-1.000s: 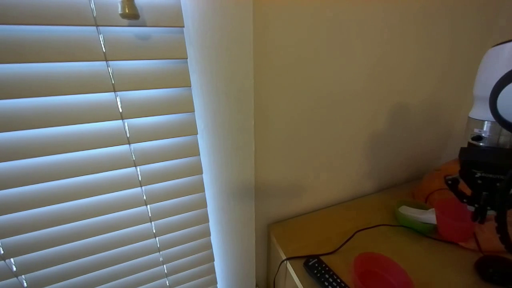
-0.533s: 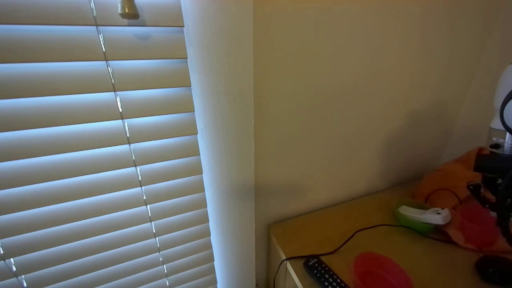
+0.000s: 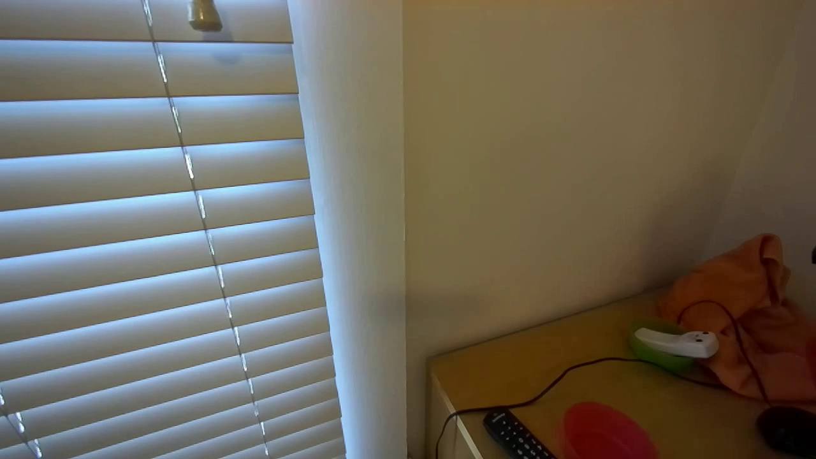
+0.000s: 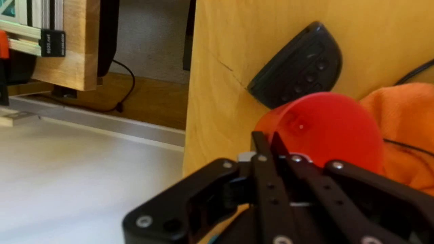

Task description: Pick up the pink cup and put it on the right side of the top of the chest of drawers

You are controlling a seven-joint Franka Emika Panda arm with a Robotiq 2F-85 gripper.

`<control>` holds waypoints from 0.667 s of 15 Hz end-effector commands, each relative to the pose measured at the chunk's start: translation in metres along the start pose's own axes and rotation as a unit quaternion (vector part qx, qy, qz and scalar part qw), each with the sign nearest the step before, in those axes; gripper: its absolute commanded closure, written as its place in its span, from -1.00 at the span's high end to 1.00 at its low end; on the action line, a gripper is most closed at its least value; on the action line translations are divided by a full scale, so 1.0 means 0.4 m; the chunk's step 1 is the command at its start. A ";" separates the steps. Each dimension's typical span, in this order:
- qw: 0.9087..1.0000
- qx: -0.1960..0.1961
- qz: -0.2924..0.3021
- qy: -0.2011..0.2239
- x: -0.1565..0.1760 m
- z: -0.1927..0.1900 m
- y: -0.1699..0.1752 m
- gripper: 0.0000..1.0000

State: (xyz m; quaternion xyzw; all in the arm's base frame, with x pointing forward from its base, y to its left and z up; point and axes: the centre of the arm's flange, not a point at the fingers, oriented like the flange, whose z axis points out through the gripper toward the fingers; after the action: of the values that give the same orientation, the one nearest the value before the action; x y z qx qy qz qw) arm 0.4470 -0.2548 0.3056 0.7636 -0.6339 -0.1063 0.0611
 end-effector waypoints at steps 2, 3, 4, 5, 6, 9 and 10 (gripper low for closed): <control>0.999 0.009 0.041 -0.032 0.046 0.013 0.039 -0.90; 0.997 0.009 0.053 -0.046 0.059 0.018 0.051 -0.90; 0.997 0.008 0.059 -0.052 0.066 0.020 0.056 -0.90; 0.996 0.015 0.063 -0.062 0.061 0.027 0.049 -0.98; 0.995 0.019 0.062 -0.071 0.068 0.033 0.050 -0.98; 0.993 0.022 0.081 -0.082 0.117 0.056 0.072 -0.98; 0.993 0.027 0.083 -0.084 0.134 0.065 0.079 -0.98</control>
State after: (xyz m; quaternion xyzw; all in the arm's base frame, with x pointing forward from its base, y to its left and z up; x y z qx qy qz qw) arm 0.4256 -0.2889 0.2936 0.7065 -0.6924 -0.1457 0.0164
